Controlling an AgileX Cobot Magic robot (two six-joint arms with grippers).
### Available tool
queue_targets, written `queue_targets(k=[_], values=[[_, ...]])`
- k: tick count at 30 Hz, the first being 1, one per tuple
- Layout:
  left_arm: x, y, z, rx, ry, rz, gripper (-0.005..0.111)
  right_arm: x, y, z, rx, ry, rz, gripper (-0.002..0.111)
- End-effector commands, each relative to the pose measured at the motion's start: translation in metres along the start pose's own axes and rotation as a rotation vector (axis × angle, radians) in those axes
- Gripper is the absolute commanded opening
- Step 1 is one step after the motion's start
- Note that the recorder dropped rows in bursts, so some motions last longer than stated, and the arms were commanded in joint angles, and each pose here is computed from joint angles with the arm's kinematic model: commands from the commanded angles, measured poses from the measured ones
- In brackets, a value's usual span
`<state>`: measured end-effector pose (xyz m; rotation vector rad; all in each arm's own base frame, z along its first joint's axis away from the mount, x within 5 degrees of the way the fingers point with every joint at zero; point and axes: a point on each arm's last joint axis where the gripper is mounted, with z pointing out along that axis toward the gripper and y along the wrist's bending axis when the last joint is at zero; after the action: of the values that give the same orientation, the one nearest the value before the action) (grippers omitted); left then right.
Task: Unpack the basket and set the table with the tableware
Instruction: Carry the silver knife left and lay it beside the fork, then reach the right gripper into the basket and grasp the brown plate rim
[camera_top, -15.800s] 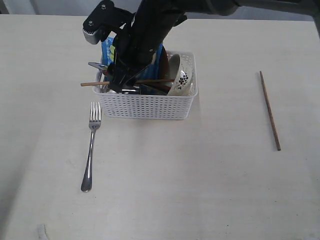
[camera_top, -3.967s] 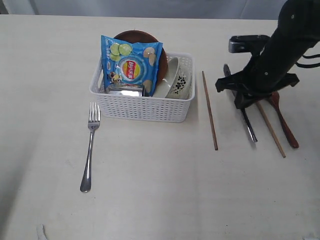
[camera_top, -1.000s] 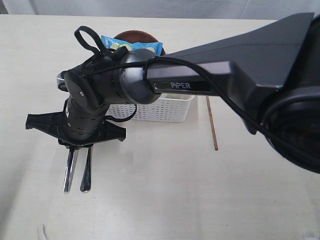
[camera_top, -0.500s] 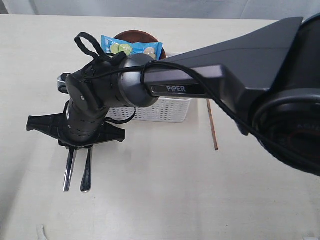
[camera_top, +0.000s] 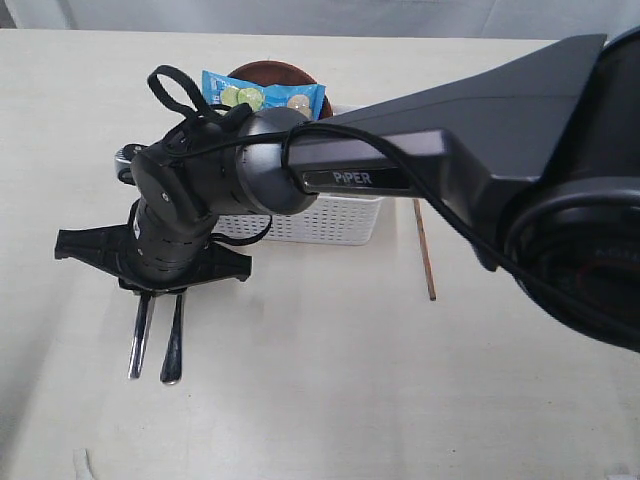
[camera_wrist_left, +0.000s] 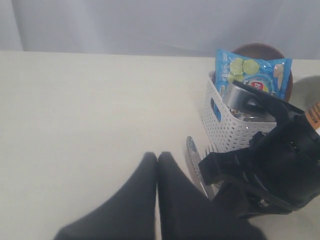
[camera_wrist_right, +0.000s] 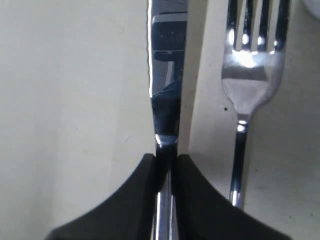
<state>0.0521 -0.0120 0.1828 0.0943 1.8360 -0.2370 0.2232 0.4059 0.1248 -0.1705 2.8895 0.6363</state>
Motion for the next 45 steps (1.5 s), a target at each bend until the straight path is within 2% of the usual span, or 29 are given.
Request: queue_targets(k=[1,7,14,18,23,29,32,36,45], values=[[0.001,0.0,0.0,0.004,-0.002,0.005,0.0,-0.004,0.001,-0.001,-0.011,-0.024,-0.008,0.003],[0.001,0.0,0.0,0.004,-0.002,0.005,0.0,-0.004,0.001,-0.001,-0.011,-0.024,-0.008,0.032],[0.001,0.0,0.0,0.004,-0.002,0.005,0.0,-0.005,0.003,-0.004,-0.021,-0.032,-0.009,0.032],[0.001,0.0,0.0,0.004,-0.002,0.005,0.0,-0.009,0.011,-0.021,-0.064,-0.065,-0.017,0.032],[0.001,0.0,0.0,0.004,-0.002,0.005,0.0,-0.016,0.025,-0.06,-0.14,-0.129,-0.086,0.032],[0.001,0.0,0.0,0.004,-0.002,0.005,0.0,-0.027,0.037,-0.128,-0.21,-0.275,-0.241,0.032],[0.001,0.0,0.0,0.004,-0.002,0.005,0.0,-0.039,0.028,-0.16,-0.182,-0.32,-0.29,0.032],[0.001,0.0,0.0,0.004,-0.002,0.005,0.0,-0.061,-0.002,-0.192,-0.082,-0.333,-0.335,0.032],[0.001,0.0,0.0,0.004,-0.002,0.005,0.0,-0.105,-0.078,-0.22,0.137,-0.275,-0.394,0.032]])
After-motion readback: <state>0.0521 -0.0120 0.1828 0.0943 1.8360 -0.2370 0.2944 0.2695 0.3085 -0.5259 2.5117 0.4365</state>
